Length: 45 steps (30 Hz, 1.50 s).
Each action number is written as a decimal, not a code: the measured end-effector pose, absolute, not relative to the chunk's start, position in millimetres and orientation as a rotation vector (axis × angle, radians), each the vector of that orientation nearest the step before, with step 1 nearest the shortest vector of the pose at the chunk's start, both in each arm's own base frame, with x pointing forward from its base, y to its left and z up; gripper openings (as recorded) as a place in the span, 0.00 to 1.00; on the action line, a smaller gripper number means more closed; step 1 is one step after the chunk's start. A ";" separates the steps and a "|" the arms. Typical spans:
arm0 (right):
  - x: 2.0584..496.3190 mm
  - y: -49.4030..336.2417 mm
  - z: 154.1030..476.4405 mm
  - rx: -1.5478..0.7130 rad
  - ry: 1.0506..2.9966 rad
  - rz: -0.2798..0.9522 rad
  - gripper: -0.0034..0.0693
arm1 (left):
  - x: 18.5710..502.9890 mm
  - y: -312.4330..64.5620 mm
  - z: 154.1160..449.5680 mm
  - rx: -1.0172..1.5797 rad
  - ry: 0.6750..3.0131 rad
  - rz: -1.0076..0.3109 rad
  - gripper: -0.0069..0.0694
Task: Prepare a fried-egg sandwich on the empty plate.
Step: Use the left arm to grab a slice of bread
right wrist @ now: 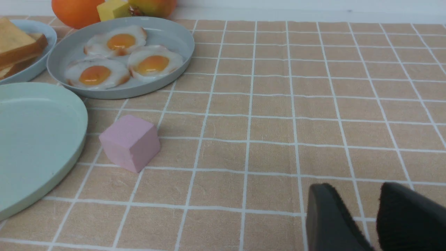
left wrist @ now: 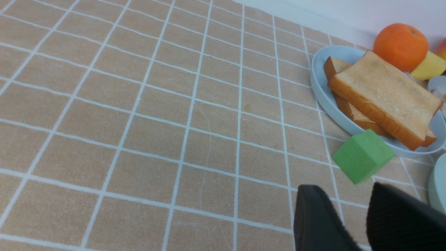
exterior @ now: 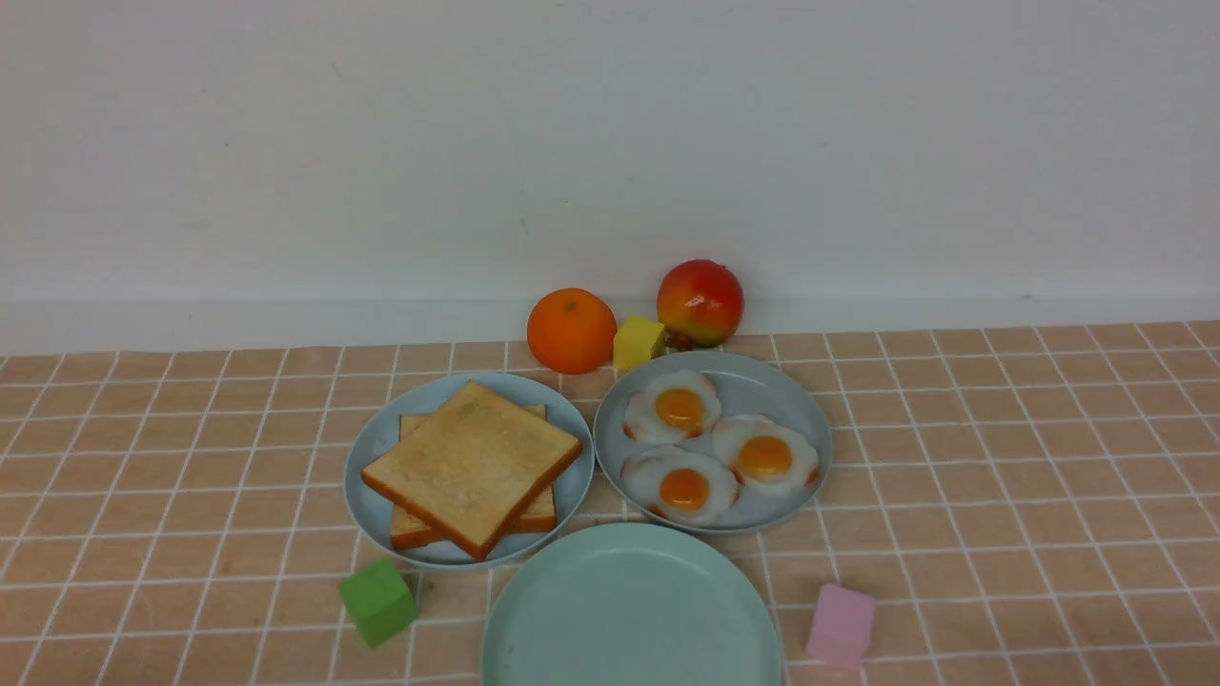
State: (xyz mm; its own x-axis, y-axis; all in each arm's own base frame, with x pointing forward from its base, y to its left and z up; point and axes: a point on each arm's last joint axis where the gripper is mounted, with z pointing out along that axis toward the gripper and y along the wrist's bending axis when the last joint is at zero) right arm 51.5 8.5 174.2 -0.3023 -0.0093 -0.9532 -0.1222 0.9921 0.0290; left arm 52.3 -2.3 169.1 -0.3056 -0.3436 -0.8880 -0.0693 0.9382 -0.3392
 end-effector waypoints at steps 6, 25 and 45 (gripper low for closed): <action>51.5 8.5 174.2 -0.095 1.876 0.112 0.38 | 52.3 -2.3 169.1 -0.303 1.872 -0.279 0.40; 51.5 8.5 174.2 -0.095 1.876 0.112 0.38 | 52.3 -2.3 169.1 -0.303 1.872 -0.279 0.40; 52.2 8.4 175.0 -0.091 1.856 0.111 0.38 | 53.4 -0.3 172.5 -0.254 1.836 -0.221 0.40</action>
